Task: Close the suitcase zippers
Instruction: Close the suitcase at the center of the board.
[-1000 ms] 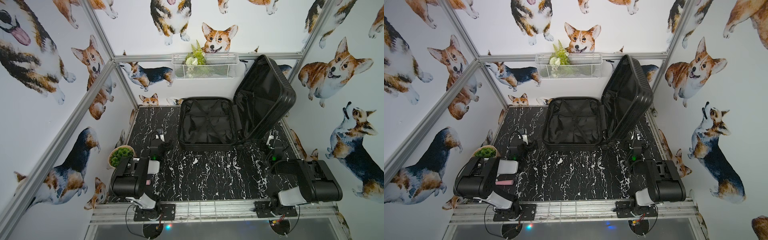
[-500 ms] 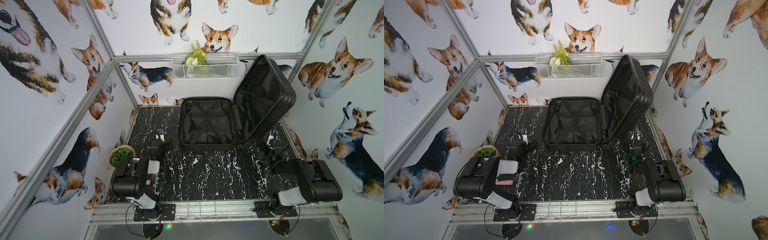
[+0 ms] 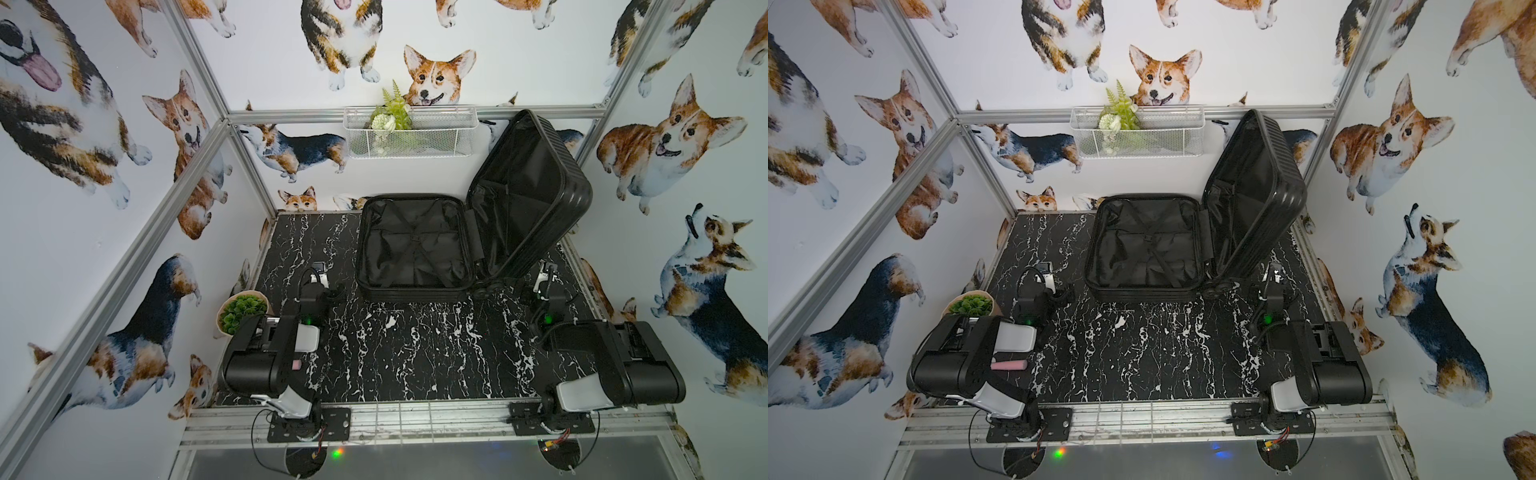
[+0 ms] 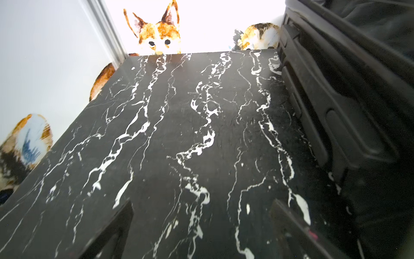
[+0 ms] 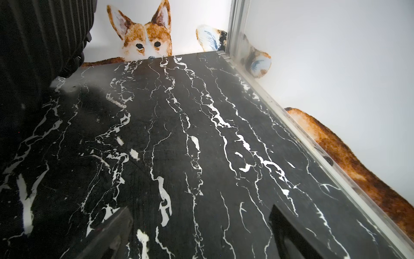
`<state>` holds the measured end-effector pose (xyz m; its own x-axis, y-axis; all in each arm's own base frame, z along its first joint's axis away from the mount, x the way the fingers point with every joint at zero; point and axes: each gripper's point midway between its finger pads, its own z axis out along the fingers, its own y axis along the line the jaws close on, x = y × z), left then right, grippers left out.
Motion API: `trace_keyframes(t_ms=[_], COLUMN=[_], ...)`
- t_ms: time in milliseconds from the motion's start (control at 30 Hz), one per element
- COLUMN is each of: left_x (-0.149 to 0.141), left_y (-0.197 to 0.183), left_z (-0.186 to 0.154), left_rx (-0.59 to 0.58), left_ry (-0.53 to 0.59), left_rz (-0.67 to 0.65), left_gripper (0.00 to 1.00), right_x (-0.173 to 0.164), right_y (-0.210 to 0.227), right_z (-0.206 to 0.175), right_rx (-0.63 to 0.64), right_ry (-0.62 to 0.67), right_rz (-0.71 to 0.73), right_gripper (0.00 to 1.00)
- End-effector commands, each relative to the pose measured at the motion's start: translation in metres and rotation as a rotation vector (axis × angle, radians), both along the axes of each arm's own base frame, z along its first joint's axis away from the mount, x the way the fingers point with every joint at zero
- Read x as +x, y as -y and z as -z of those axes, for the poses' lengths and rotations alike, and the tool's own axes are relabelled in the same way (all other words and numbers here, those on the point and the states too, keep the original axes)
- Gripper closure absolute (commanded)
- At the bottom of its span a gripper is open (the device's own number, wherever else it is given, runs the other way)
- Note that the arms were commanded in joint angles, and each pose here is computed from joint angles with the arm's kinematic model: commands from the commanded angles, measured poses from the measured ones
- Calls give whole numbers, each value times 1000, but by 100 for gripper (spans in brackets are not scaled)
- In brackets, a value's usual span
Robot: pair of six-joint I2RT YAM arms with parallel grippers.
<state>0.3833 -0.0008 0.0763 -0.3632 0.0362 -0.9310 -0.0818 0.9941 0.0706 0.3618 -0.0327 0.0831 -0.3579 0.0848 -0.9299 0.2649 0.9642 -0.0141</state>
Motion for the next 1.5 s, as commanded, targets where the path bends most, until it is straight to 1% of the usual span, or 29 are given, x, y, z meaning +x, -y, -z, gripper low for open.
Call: trace_keyframes(t_ms=[0,167,1467], left_x=[9,13,15], left_y=[-2,0,2], left_z=[-18,-14,-14], left_rx=[-3,2,7], left_ry=[63,28,24], left_rz=[-15,-4,5], left_gripper=[0,0,0], right_x=[4,8,8], right_y=[2,1,-1], right_z=[-13,-11,-11], right_rx=[5,2,4], right_ry=[57,34,37], right_rz=[15,10,2], right_gripper=[0,0,0])
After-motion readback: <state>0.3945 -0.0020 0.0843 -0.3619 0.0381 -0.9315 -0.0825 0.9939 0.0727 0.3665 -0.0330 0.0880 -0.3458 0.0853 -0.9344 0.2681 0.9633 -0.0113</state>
